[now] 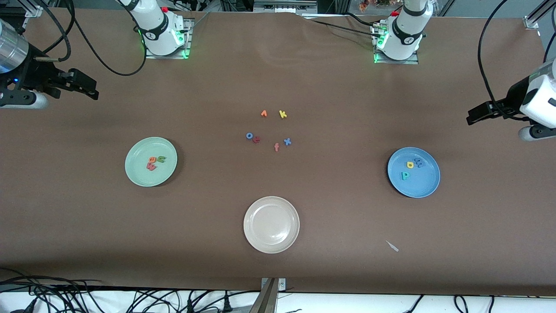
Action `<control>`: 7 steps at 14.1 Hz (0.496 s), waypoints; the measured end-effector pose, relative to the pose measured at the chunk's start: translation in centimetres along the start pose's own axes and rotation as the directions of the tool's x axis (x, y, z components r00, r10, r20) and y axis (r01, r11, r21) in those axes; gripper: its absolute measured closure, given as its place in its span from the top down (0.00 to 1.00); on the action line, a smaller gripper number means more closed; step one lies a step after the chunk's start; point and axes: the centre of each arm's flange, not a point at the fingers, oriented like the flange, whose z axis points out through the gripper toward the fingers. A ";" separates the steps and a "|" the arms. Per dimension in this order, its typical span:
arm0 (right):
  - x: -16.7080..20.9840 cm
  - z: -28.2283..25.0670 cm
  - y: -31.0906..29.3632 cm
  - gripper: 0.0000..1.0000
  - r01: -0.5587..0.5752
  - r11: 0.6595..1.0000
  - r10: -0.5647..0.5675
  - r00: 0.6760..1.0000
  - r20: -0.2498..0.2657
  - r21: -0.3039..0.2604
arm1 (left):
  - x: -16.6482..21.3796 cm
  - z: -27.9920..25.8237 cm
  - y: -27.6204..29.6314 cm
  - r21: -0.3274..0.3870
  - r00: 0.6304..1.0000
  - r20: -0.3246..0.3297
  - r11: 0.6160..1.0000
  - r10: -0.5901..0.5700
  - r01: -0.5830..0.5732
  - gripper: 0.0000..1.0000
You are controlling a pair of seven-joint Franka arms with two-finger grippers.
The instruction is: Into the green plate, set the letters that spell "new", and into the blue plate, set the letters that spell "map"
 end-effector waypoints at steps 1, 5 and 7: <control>0.1 0.2 0.0 1.00 0.000 1.000 0.000 1.000 0.003 0.000 | -0.4 -0.4 0.0 0.000 1.000 -0.008 1.000 0.013 -0.013 1.00; 0.2 0.4 0.0 1.00 0.000 1.000 0.000 1.000 0.007 -0.001 | -0.9 -0.8 0.8 0.002 0.999 -0.021 0.999 0.036 -0.036 1.00; 0.2 0.4 0.0 1.00 0.000 1.000 0.000 1.000 0.007 -0.001 | -0.8 -0.7 0.8 0.002 0.999 -0.021 0.999 0.036 -0.036 1.00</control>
